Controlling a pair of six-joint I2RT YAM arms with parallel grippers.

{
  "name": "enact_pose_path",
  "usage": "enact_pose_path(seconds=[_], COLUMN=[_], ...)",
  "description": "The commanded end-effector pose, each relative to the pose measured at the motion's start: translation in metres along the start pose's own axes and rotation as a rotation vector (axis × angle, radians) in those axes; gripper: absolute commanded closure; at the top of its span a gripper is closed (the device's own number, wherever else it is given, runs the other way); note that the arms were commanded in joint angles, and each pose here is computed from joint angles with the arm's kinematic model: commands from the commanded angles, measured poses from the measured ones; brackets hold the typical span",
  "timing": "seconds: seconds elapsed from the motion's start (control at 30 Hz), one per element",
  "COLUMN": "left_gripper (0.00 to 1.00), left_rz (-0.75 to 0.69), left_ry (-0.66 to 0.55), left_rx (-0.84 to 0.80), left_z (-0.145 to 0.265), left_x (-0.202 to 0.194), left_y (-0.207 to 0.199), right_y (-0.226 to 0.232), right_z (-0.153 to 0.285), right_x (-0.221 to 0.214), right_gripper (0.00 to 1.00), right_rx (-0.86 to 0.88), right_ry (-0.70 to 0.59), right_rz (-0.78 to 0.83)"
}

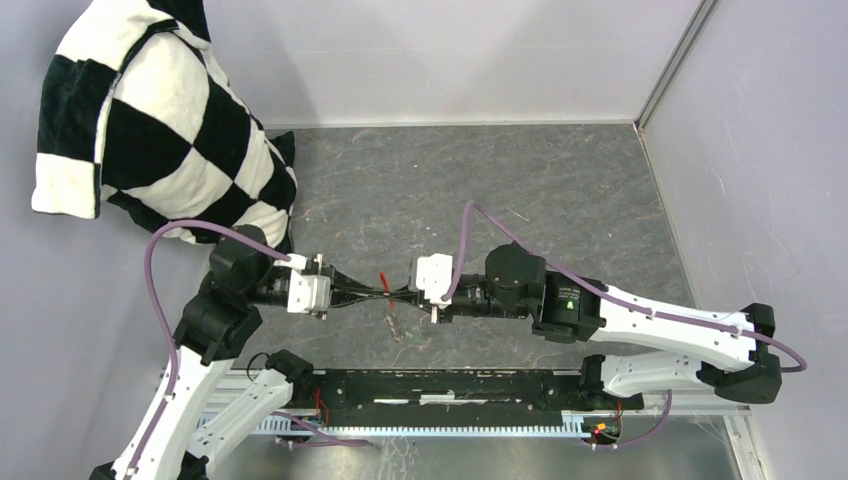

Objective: Put the keys on the keyring
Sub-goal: Adjust the key on the keyring.

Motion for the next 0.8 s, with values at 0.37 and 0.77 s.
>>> enact_pose_path(seconds=[0.37, 0.77], left_gripper=[0.98, 0.98], left_rz=[-0.227, -0.197], left_ry=[-0.053, -0.226], left_rx=[-0.109, -0.162], left_z=[0.002, -0.001], left_x=[0.014, 0.051], left_y=[-0.006, -0.001], right_y=[-0.011, 0.009], right_z=[0.033, 0.066], right_x=[0.039, 0.017], right_gripper=[0.43, 0.46], right_rx=[-0.110, -0.078], right_ry=[-0.163, -0.489], right_rz=[0.004, -0.008])
Point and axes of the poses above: each gripper's point midway between its finger pads, its own z axis back along the fingers, its own y axis along the line the jaws close on, x = y × z, the point moved 8 cm from there along z, back along the fingers, and after that the axes turned 3 degrees about -z, right-handed, at the moved point
